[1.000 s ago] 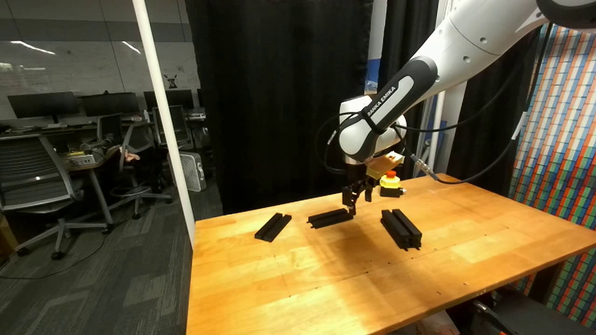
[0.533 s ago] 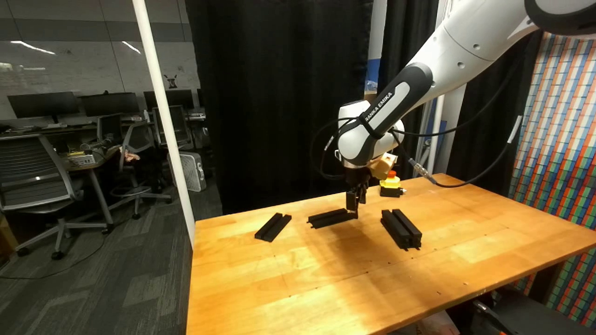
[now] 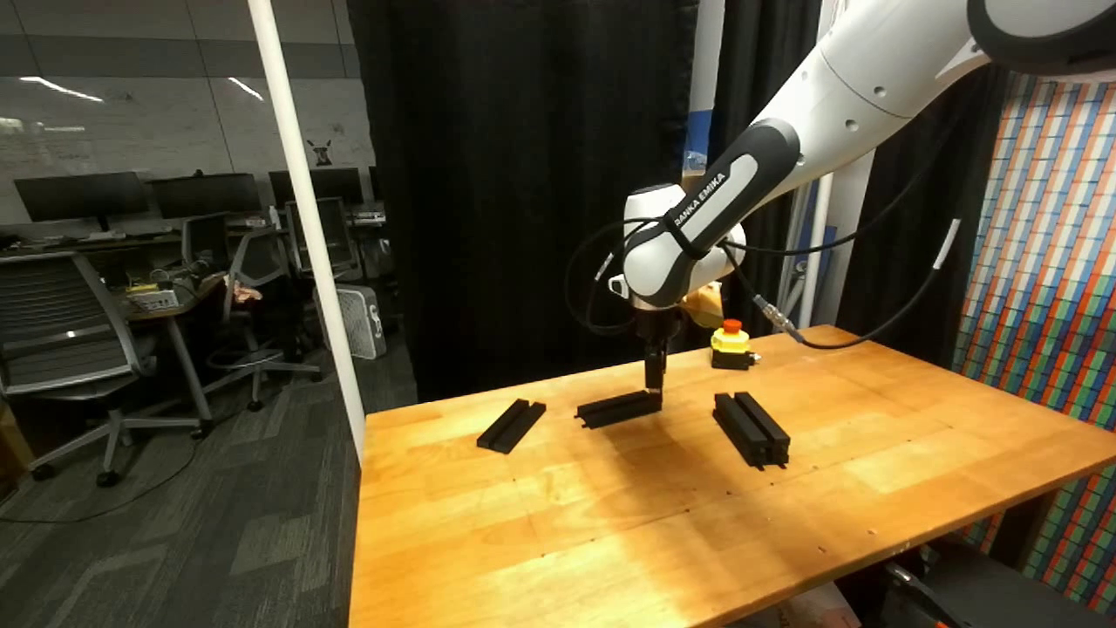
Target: Stack up the black objects on the table.
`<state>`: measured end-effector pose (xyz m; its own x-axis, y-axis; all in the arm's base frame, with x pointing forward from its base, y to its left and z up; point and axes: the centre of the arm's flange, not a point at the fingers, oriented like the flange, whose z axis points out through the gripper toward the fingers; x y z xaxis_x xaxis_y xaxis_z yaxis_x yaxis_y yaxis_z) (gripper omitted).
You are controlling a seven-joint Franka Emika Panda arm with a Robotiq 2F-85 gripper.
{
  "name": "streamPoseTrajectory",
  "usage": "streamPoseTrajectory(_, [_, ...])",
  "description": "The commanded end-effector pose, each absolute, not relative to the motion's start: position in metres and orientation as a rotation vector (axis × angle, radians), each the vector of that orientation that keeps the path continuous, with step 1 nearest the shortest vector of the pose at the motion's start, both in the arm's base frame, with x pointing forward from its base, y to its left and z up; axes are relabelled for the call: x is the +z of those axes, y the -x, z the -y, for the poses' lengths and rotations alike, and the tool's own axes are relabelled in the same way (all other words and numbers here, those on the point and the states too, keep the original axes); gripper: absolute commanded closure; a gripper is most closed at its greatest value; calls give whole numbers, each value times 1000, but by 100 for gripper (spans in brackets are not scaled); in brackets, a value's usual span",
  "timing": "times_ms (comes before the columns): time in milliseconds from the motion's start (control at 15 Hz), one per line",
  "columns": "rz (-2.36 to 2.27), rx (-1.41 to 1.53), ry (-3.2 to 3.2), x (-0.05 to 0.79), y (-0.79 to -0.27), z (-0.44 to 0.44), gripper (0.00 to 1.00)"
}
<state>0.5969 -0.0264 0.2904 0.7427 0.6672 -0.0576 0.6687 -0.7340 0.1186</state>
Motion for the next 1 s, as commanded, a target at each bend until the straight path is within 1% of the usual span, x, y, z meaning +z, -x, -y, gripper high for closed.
streamPoseTrajectory(0, [-1220, 39, -2745, 294, -625, 21, 0])
streamPoseTrajectory(467, [-1423, 68, -2658, 275, -653, 15, 0])
streamPoseTrajectory(933, [-1549, 56, -2625, 250, -669, 14, 0])
